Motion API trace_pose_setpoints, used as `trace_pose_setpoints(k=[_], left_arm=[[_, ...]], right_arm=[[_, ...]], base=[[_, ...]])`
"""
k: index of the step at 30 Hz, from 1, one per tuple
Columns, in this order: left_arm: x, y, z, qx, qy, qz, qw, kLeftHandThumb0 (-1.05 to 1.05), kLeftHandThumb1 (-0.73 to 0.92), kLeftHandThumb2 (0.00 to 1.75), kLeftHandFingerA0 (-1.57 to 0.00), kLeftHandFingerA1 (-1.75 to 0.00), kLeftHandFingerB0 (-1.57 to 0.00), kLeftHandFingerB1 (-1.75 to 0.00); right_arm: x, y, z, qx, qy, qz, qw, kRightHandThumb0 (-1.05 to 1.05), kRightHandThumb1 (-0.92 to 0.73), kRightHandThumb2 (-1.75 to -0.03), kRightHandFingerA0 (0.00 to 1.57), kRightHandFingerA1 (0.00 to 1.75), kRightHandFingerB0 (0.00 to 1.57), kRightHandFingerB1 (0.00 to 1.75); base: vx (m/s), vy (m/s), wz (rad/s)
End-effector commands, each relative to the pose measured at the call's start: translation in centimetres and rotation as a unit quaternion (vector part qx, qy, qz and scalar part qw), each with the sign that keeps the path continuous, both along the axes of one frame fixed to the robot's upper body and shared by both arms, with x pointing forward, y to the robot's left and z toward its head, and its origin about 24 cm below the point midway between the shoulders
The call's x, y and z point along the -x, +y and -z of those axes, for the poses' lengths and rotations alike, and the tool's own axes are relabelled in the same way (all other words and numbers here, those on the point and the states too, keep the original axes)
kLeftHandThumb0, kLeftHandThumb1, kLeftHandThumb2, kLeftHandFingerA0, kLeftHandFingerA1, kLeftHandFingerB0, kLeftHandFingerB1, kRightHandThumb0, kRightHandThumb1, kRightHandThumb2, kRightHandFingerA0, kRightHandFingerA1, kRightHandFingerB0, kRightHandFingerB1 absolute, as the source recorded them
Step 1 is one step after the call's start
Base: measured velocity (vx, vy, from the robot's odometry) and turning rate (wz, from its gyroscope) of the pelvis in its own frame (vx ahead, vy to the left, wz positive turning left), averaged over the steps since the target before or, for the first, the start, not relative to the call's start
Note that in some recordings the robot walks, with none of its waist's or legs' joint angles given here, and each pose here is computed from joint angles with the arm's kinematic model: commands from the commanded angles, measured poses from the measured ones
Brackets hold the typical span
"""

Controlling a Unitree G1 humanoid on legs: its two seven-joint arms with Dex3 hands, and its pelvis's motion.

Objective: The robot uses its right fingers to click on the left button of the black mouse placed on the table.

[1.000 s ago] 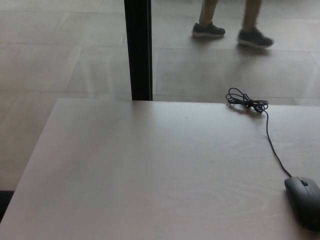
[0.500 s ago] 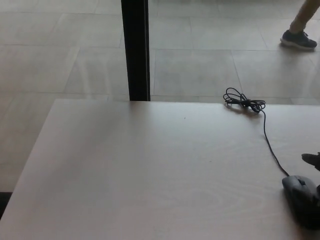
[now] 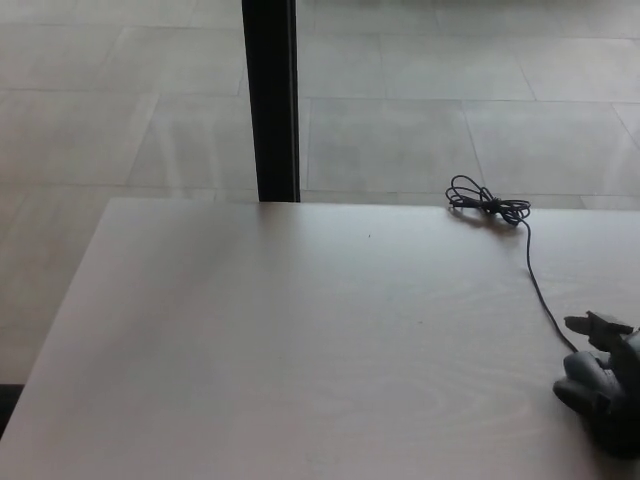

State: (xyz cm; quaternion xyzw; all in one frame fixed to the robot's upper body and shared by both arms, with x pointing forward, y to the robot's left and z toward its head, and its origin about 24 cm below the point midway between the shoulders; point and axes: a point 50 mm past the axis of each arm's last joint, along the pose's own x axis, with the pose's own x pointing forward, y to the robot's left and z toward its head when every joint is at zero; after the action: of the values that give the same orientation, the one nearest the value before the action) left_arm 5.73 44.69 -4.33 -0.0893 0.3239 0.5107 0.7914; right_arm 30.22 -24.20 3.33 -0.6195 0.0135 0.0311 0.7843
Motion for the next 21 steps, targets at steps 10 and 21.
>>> trace_pose_setpoints(k=[10, 21], left_arm=[[-0.3, 0.5, -0.7, -0.004, -0.037, 0.004, 0.999, -0.98, 0.91, 0.81, -0.55, -1.10, -0.31, -0.45], [-0.1, 0.4, -0.6, -0.015, -0.021, 0.001, 1.000, -0.99, 0.92, 0.84, -0.53, -0.75, -0.33, -0.43]], right_arm=[[1.5, 0.4, 2.6, 0.126, 0.056, -0.046, 0.989, -0.86, -0.92, -0.69, 0.37, 0.50, 0.30, 0.30], [2.7, -0.9, 3.5, 0.137, 0.045, -0.032, 0.989, -0.83, -0.91, -0.68, 0.71, 0.75, 0.35, 0.32]], base=[[0.00, 0.000, 0.00], [0.00, 0.000, 0.00]])
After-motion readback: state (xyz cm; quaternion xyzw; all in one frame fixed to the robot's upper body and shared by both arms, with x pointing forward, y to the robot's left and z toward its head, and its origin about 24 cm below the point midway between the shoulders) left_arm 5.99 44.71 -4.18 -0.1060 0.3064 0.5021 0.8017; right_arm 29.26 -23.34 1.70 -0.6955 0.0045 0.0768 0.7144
